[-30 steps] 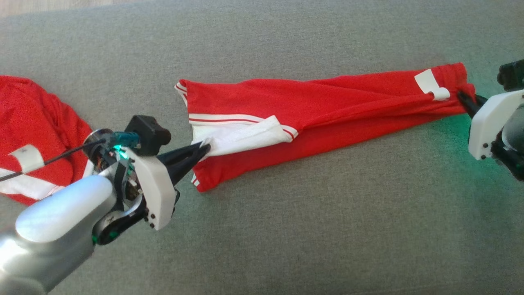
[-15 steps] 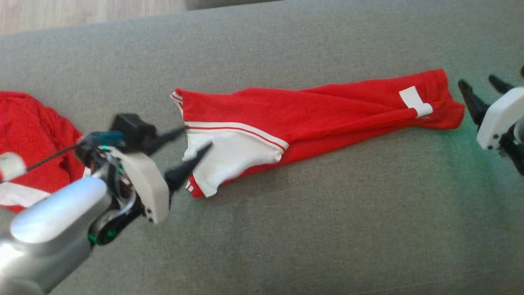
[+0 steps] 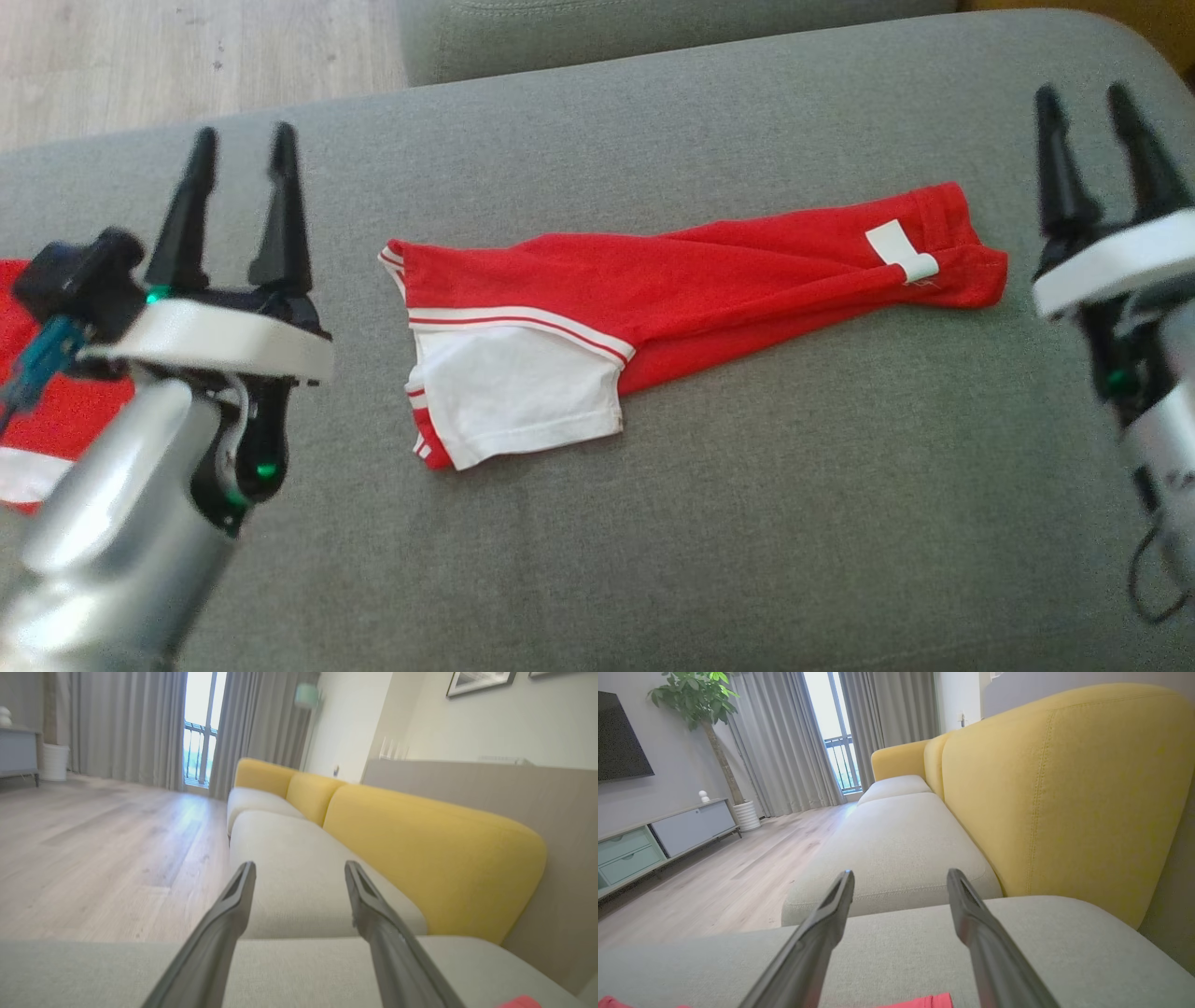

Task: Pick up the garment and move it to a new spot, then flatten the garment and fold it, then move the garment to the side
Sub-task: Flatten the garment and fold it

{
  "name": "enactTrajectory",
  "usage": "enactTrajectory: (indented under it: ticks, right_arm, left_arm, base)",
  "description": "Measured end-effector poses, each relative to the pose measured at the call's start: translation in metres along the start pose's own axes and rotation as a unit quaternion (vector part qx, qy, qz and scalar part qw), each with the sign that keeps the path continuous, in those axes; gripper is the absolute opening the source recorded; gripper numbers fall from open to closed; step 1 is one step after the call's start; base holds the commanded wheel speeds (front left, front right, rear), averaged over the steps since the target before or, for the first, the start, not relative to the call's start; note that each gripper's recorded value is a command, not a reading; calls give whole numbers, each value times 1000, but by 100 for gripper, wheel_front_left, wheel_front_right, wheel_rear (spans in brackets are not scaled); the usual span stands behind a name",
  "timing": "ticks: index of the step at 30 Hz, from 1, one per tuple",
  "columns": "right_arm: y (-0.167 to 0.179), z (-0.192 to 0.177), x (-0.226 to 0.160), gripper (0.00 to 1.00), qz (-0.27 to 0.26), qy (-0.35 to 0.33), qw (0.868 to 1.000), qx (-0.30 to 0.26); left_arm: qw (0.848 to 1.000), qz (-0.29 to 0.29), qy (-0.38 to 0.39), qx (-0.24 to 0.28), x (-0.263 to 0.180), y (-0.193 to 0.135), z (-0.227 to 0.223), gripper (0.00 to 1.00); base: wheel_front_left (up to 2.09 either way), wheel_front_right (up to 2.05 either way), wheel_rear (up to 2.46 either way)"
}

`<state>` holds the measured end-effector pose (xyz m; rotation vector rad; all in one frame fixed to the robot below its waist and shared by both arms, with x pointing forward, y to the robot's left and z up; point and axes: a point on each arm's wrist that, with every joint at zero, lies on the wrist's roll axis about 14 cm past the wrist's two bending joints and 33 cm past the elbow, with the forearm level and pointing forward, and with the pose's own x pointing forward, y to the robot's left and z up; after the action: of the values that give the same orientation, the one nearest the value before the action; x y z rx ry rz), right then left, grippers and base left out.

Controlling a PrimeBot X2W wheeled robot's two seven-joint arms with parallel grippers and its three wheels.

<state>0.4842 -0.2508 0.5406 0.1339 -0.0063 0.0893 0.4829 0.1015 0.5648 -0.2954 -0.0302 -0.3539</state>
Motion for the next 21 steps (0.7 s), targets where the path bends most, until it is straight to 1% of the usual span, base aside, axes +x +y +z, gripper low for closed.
enactTrajectory:
  ticks: [2, 4, 7, 11, 15, 21]
  right_arm:
    - [8, -9, -8, 100, 4, -1, 1000, 3]
    - [17, -17, -15, 100, 6, -4, 1000, 10]
    - [27, -29, -28, 100, -1, -8, 999, 34]
    - [38, -52, -49, 100, -11, 6, 999, 50]
    - [43, -62, -58, 100, -17, 13, 998, 53]
    - [45, -61, -51, 100, -16, 12, 999, 41]
  left_arm:
    - [999, 16, -36, -6, -4, 2, 11, 100]
    - [999, 27, -46, -11, -15, 2, 4, 100]
    - [998, 45, -29, -27, -37, 1, -24, 100]
    - [998, 48, 5, -26, -59, -3, -57, 100]
    - [998, 49, 3, -35, -61, -5, -63, 100]
    - [999, 41, 13, -29, -62, -3, -74, 100]
  base:
    - [0, 0, 0]
    - [0, 0, 0]
    - [0, 0, 0]
    - [0, 0, 0]
    - [0, 0, 0]
    - [0, 0, 0]
